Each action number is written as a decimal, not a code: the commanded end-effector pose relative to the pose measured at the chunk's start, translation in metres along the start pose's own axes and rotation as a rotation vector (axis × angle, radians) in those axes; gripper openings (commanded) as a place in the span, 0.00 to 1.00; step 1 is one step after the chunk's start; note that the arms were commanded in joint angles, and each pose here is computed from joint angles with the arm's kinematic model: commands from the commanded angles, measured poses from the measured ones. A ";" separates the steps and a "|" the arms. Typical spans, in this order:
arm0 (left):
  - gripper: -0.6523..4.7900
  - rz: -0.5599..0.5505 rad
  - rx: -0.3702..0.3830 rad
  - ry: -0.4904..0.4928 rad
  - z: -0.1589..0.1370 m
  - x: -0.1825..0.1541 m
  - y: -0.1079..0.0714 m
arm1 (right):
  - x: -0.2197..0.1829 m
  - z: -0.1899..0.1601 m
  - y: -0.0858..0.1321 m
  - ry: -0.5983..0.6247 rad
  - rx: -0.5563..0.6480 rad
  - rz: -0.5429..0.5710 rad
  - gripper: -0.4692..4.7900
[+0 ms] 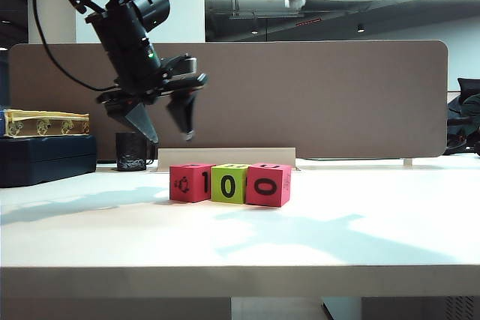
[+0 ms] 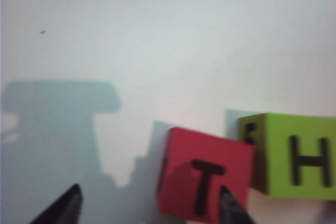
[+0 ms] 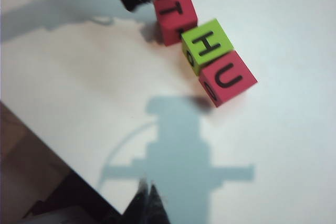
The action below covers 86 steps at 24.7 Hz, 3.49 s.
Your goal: Select the appropriate blocks from the scattered letter blocks on the table and arrange them in a row to spell out "THU".
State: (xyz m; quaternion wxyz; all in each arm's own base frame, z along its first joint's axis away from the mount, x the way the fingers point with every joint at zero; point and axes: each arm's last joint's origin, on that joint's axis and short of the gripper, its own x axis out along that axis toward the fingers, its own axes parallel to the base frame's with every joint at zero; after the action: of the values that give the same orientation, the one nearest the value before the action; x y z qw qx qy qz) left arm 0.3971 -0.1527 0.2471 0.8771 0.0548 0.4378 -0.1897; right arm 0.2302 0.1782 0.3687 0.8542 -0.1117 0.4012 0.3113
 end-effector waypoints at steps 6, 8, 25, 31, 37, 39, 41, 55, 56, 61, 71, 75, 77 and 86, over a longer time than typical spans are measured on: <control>0.34 0.110 0.070 0.027 -0.002 -0.003 0.005 | 0.058 0.008 -0.015 0.057 0.014 -0.086 0.08; 0.31 0.108 0.071 0.055 -0.004 -0.005 0.005 | 0.078 0.008 -0.027 0.084 0.038 -0.112 0.08; 0.11 -0.052 0.164 -0.115 0.004 -0.163 -0.019 | 0.170 -0.010 -0.094 0.177 0.222 -0.120 0.08; 0.11 -0.072 0.169 -0.156 -0.004 -0.196 -0.023 | 0.192 -0.014 -0.097 0.179 0.239 -0.112 0.08; 0.11 -0.081 0.165 -0.123 -0.010 -0.204 -0.023 | 0.206 -0.013 -0.099 0.133 0.269 -0.077 0.08; 0.11 -0.098 0.165 -0.116 -0.011 -0.204 -0.024 | 0.211 -0.012 -0.100 0.111 0.282 -0.077 0.08; 0.11 -0.099 0.166 -0.112 -0.011 -0.204 -0.024 | 0.213 -0.011 -0.101 0.089 0.284 -0.066 0.08; 0.11 -0.106 0.173 -0.098 -0.013 -0.204 -0.027 | 0.225 -0.005 -0.102 -0.006 0.294 -0.003 0.08; 0.11 -0.107 0.174 -0.097 -0.013 -0.204 -0.028 | 0.225 -0.003 -0.102 -0.022 0.297 -0.002 0.08; 0.11 -0.107 0.174 -0.097 -0.013 -0.204 -0.028 | 0.226 0.002 -0.100 -0.072 0.301 0.019 0.08; 0.11 -0.107 0.174 -0.091 -0.014 -0.204 -0.028 | 0.228 0.003 -0.098 -0.084 0.293 -0.098 0.08; 0.11 -0.105 0.177 -0.093 -0.013 -0.204 -0.027 | 0.226 0.003 -0.100 -0.085 0.273 -0.157 0.08; 0.11 -0.102 0.179 -0.101 -0.013 -0.204 -0.027 | 0.224 0.004 -0.100 -0.080 0.259 -0.164 0.08; 0.11 0.017 0.184 -0.149 -0.009 -0.206 -0.024 | 0.156 0.020 -0.089 -0.090 0.184 -0.170 0.08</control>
State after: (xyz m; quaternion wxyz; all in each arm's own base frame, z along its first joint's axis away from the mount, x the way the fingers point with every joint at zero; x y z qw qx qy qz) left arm 0.2697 -0.1158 0.4026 0.8914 0.1138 0.3654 -0.2428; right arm 0.3792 0.1875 0.2472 0.9013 -0.0445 0.3803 0.2024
